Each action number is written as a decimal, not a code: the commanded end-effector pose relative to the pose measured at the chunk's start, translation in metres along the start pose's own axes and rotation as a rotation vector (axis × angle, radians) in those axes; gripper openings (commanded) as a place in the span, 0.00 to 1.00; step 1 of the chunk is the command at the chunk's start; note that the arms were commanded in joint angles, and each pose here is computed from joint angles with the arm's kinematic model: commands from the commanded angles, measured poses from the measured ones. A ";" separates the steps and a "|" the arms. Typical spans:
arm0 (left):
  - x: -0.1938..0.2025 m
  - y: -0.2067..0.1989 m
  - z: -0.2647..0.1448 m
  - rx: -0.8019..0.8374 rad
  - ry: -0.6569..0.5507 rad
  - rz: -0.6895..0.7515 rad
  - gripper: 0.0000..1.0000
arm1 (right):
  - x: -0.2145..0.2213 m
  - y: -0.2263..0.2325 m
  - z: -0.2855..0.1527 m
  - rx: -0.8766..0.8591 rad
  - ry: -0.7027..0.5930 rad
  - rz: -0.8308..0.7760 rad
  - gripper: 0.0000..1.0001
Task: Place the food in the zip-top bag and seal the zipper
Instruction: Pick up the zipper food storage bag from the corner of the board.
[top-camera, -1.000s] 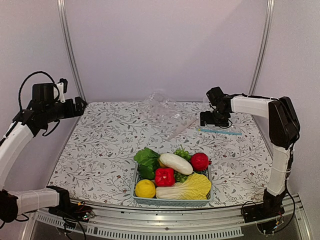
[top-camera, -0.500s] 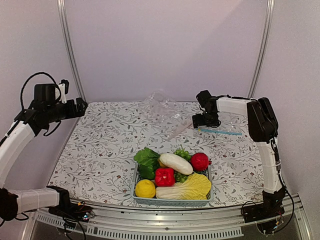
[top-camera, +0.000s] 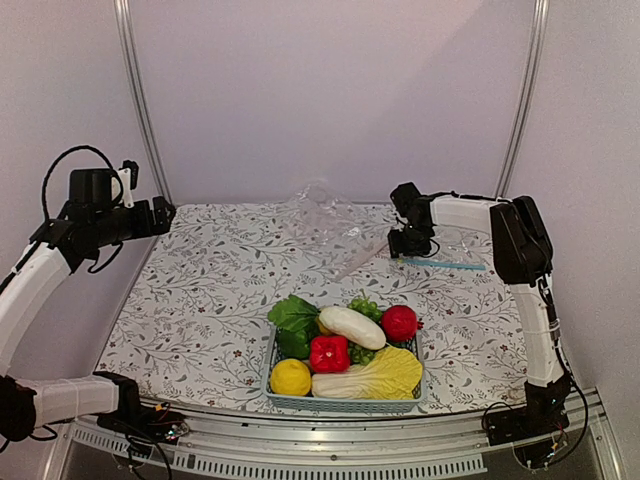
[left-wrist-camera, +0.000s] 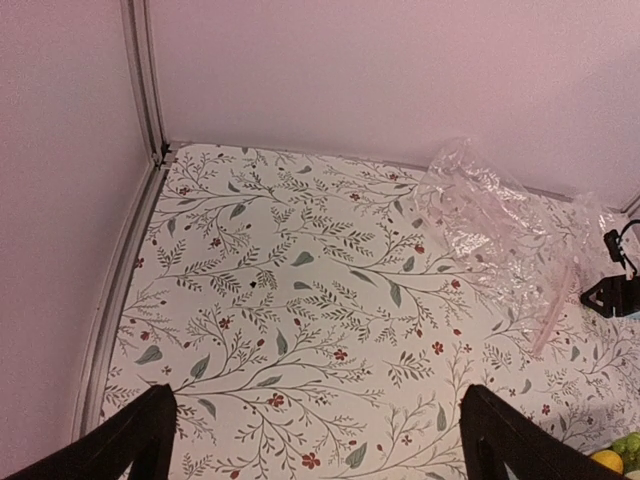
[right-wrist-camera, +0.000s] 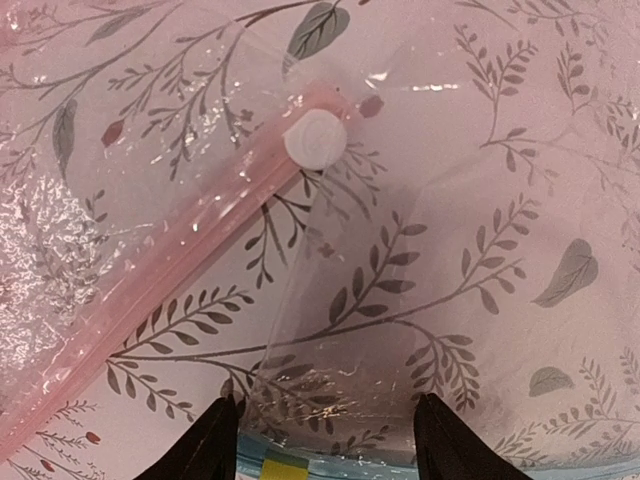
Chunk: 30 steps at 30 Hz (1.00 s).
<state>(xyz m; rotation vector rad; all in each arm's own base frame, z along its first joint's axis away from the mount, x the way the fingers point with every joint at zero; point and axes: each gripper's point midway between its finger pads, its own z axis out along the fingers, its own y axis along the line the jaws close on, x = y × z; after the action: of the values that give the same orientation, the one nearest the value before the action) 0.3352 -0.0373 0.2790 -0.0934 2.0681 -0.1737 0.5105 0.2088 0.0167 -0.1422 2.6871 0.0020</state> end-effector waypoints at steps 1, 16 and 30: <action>0.002 -0.001 0.001 0.002 -0.003 -0.006 1.00 | 0.021 0.005 0.018 -0.014 0.062 0.012 0.53; 0.000 -0.001 -0.003 0.000 -0.021 -0.004 1.00 | 0.010 0.003 -0.020 -0.045 -0.009 0.065 0.07; 0.007 -0.066 -0.012 0.263 -0.013 -0.041 0.99 | -0.010 0.019 -0.153 -0.299 -0.172 0.131 0.00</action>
<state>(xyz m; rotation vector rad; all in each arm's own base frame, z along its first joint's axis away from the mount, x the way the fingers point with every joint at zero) 0.3299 -0.0695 0.2848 -0.0088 2.0429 -0.2881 0.4684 0.2130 0.1242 -0.0431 2.5479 0.2872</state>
